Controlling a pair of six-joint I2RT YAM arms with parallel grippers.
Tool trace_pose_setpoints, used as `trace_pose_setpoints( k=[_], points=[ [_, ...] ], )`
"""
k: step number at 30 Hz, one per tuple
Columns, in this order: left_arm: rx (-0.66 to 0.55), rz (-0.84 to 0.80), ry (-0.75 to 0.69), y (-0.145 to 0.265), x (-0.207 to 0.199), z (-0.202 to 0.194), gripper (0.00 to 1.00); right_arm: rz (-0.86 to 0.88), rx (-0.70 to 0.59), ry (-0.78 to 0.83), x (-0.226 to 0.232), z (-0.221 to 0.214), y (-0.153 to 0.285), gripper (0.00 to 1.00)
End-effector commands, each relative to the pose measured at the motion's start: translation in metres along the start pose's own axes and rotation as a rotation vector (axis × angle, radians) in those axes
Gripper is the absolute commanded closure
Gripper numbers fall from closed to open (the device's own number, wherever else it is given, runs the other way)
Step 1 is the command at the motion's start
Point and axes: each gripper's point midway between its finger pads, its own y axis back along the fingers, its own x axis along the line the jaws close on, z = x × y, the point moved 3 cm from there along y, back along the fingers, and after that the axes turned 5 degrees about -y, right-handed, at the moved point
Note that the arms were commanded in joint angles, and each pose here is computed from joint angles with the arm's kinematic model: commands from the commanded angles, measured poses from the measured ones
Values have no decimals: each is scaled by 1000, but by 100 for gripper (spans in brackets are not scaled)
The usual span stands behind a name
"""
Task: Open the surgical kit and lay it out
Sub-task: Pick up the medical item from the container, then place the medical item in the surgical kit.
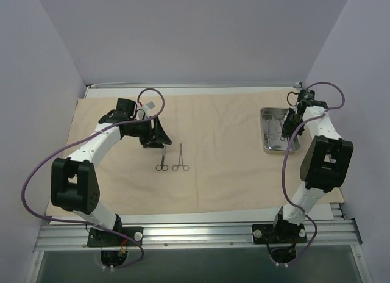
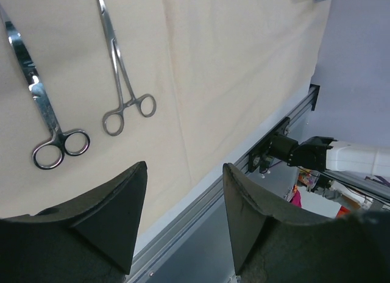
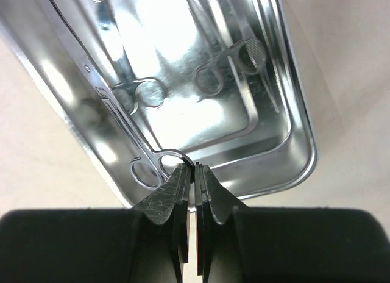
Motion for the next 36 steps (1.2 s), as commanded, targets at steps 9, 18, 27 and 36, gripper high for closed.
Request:
trace_pose_setpoints(
  k=[9,18,27,36],
  points=[
    [-133,-234,-92,12,-57,36,36,415,-100,-82,120,-19,112,100],
    [-179,-304,-66,9,-74,49,36,710,-59,-125,230,-70,138,100],
    [-195,-333,-75,3,-89,49,36,859,31,-133,297,-114,154,100],
    [-225,-331,-69,-4,-96,55,38,864,94,-92,315,-148,158,100]
  ],
)
